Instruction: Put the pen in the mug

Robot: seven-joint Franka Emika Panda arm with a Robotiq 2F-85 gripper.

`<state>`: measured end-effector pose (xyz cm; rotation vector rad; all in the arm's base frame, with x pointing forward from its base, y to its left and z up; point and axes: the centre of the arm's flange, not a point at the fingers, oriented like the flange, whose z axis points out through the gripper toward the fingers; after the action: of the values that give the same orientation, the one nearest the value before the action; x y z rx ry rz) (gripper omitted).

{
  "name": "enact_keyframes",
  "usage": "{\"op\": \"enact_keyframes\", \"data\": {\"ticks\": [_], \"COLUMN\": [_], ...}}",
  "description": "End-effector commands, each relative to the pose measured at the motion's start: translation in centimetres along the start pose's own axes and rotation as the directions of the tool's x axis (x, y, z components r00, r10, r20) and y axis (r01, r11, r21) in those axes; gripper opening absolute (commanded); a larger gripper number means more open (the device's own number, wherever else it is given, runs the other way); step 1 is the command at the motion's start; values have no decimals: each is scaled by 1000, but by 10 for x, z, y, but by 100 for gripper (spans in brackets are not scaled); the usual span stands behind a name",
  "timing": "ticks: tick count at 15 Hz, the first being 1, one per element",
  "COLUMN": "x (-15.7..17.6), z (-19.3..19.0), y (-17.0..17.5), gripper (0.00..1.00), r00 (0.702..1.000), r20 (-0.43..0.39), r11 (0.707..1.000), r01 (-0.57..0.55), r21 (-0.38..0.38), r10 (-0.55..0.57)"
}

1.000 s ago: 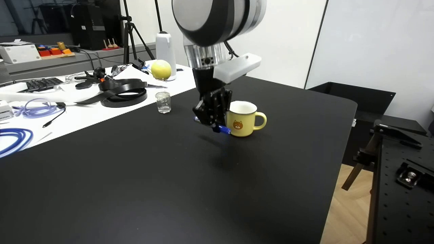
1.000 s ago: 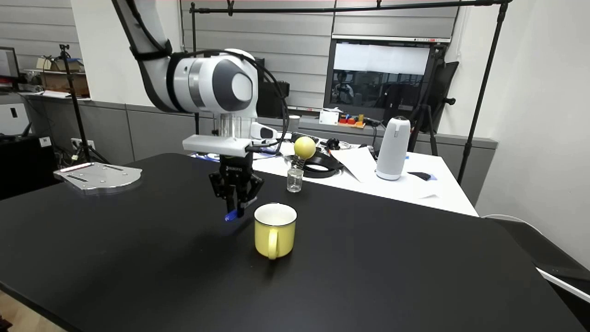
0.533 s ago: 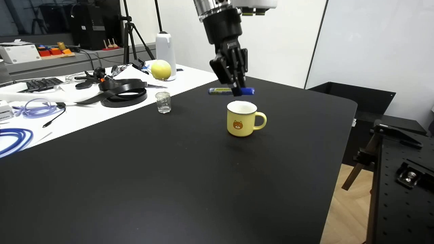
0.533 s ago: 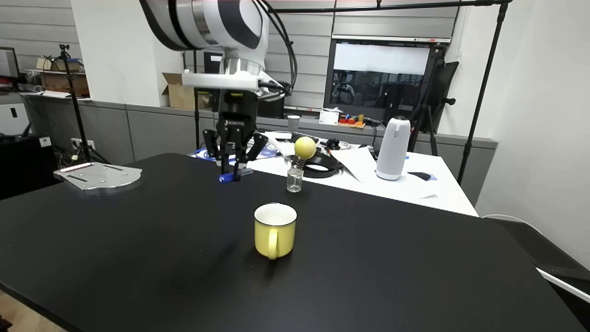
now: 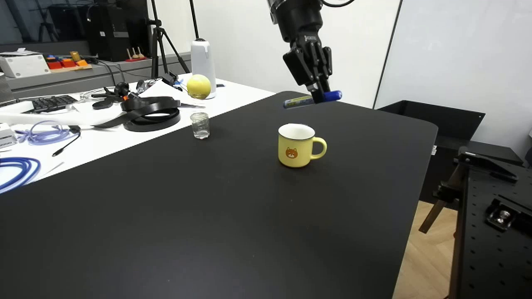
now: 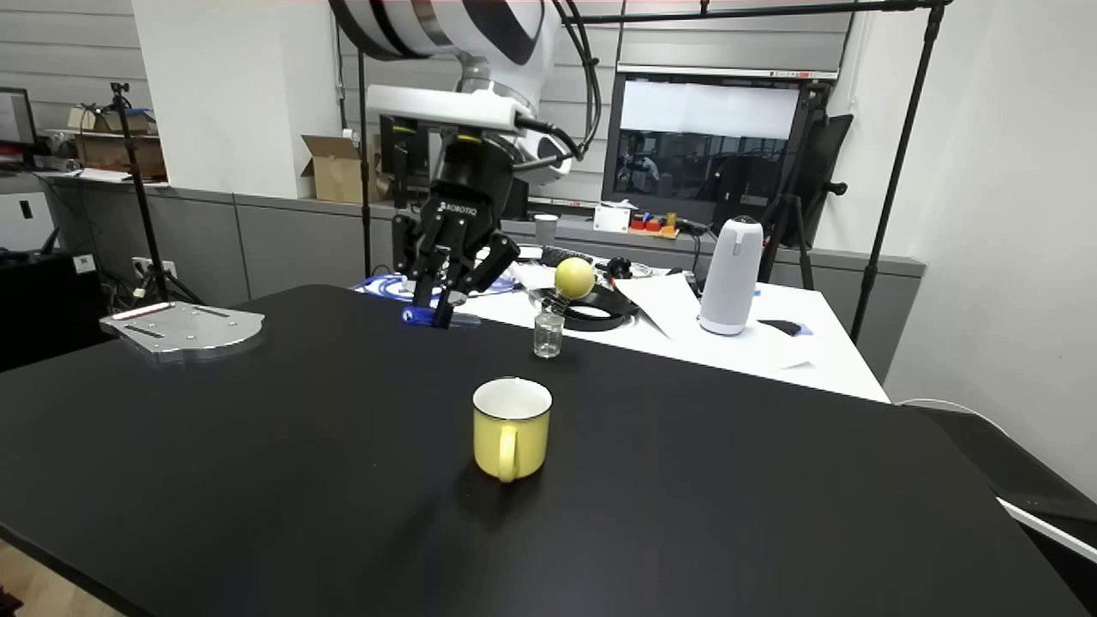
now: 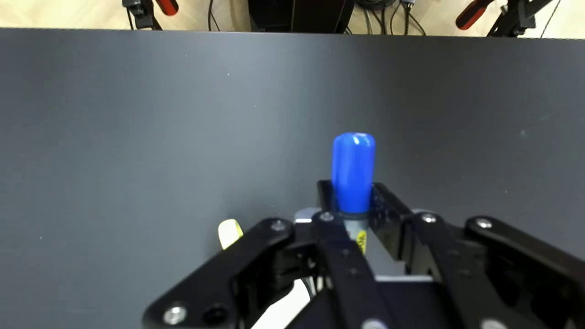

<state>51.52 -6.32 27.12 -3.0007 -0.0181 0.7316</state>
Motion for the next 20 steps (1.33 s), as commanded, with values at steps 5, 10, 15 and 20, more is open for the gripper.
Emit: {"op": "enact_keyframes", "data": {"ticks": [5,10,15,20], "x": [28,52,80,102], "z": [24,40,45,51], "y": [62,75,87,98], "gripper": [6,6,6,6], "r00": [981,967,955,954], "r20": [171,248,294,297], "r11": [989,992,991,991], "r01": [-111,-79,-87,-79], "r21": [99,103,106,107], "r10": [93,51,52,44]}}
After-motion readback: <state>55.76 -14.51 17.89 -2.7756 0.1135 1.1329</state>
